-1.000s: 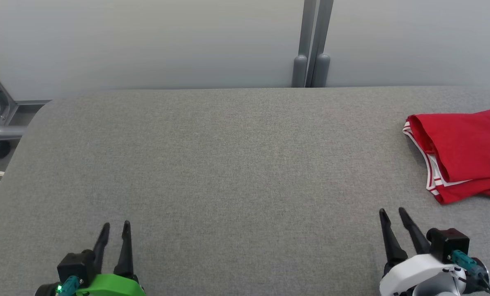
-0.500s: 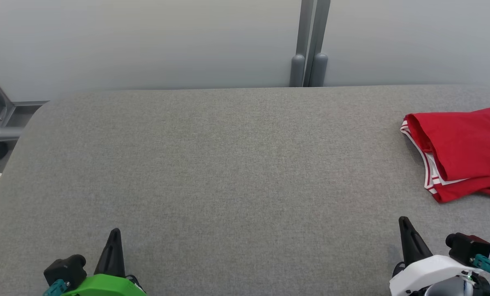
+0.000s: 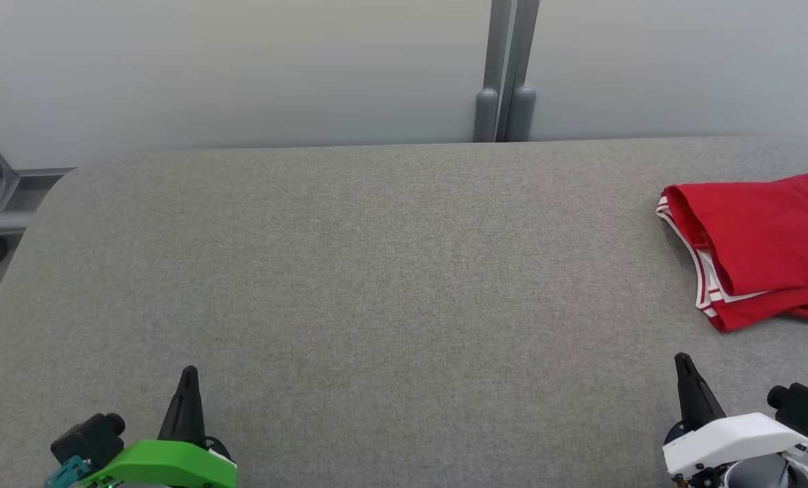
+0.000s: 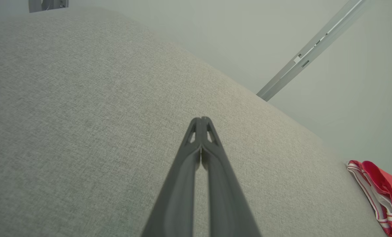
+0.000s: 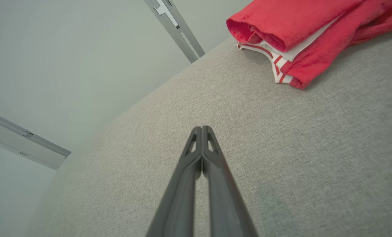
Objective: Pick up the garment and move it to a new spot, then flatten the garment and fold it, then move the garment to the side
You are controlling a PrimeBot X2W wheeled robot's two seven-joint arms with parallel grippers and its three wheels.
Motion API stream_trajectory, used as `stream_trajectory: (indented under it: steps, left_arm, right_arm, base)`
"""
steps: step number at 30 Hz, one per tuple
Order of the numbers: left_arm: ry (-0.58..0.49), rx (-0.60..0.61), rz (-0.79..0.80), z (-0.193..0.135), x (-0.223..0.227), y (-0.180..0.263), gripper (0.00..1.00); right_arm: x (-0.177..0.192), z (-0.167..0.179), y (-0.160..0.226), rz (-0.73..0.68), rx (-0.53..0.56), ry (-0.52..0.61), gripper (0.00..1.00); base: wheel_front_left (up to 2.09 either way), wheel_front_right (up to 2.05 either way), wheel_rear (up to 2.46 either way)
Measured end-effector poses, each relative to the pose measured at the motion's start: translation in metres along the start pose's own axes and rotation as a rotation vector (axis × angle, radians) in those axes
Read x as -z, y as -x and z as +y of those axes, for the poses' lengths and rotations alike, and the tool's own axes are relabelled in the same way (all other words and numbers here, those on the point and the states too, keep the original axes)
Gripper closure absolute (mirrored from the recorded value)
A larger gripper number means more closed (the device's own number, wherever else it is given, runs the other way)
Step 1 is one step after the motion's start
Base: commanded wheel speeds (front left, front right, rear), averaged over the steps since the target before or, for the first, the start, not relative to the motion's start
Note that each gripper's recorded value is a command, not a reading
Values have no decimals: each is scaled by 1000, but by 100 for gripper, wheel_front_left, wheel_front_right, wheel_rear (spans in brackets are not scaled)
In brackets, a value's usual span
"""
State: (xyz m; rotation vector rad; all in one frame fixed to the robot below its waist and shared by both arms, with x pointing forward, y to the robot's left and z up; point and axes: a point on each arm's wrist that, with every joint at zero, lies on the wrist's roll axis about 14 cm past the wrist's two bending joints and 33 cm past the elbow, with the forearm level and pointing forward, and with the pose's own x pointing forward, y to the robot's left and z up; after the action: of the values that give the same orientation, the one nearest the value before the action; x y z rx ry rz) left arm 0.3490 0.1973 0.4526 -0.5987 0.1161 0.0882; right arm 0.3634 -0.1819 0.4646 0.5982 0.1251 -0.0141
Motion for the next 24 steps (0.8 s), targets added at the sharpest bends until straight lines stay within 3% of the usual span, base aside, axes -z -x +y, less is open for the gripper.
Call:
stream_trajectory:
  steps: [24]
  left_arm:
    - [305, 25, 7, -15, -6, -11, 100]
  right_arm:
    - [-16, -13, 2, -32, 35, -315, 100]
  base:
    - [0, 0, 0]
